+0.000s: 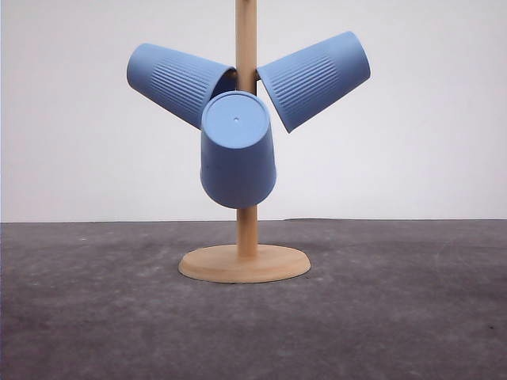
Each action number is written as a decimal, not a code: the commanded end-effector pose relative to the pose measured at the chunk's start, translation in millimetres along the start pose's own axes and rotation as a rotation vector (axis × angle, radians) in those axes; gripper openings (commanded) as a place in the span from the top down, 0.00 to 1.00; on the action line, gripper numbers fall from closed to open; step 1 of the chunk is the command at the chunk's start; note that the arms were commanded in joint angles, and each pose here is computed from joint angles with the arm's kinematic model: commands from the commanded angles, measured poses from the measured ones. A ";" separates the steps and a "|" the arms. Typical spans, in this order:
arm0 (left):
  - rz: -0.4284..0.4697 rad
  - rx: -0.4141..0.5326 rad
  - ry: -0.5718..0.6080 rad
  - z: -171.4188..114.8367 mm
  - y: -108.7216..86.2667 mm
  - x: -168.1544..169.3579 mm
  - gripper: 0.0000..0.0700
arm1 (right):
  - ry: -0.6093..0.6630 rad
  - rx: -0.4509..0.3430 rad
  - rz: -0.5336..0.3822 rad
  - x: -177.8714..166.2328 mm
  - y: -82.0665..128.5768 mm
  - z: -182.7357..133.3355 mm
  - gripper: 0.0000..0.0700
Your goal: Place three cups
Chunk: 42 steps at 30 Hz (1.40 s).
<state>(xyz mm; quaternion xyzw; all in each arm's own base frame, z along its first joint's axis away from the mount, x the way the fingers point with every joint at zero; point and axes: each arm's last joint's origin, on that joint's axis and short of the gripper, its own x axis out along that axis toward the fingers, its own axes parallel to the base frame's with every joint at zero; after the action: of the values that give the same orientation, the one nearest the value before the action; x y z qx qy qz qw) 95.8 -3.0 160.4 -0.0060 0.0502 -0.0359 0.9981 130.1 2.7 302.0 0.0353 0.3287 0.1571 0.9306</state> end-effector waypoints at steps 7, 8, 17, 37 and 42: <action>-0.001 -0.007 0.001 -3.3 0.1 1.1 1.00 | -0.021 -0.014 -0.001 -2.4 0.5 4.7 0.99; -0.001 -0.007 0.001 -3.3 0.1 1.1 1.00 | -0.022 -0.014 -0.001 -2.5 0.5 4.7 0.99; -0.001 -0.007 0.001 -3.3 0.1 1.1 1.00 | -0.038 -0.113 -0.028 -2.6 -0.2 6.4 0.99; -0.001 -0.007 0.001 -3.3 0.1 1.1 1.00 | -0.590 -0.068 -0.318 54.1 -13.4 -120.1 0.99; -0.001 -0.007 0.001 -3.3 0.1 1.1 1.00 | -0.566 -0.034 -0.337 62.4 -17.7 -135.1 0.99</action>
<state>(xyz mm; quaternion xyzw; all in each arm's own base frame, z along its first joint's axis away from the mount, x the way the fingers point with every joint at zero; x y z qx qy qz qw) 95.8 -3.0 160.3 -0.0090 0.0509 -0.0356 0.9980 96.4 0.8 155.9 -0.0038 0.0575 -0.0061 0.9983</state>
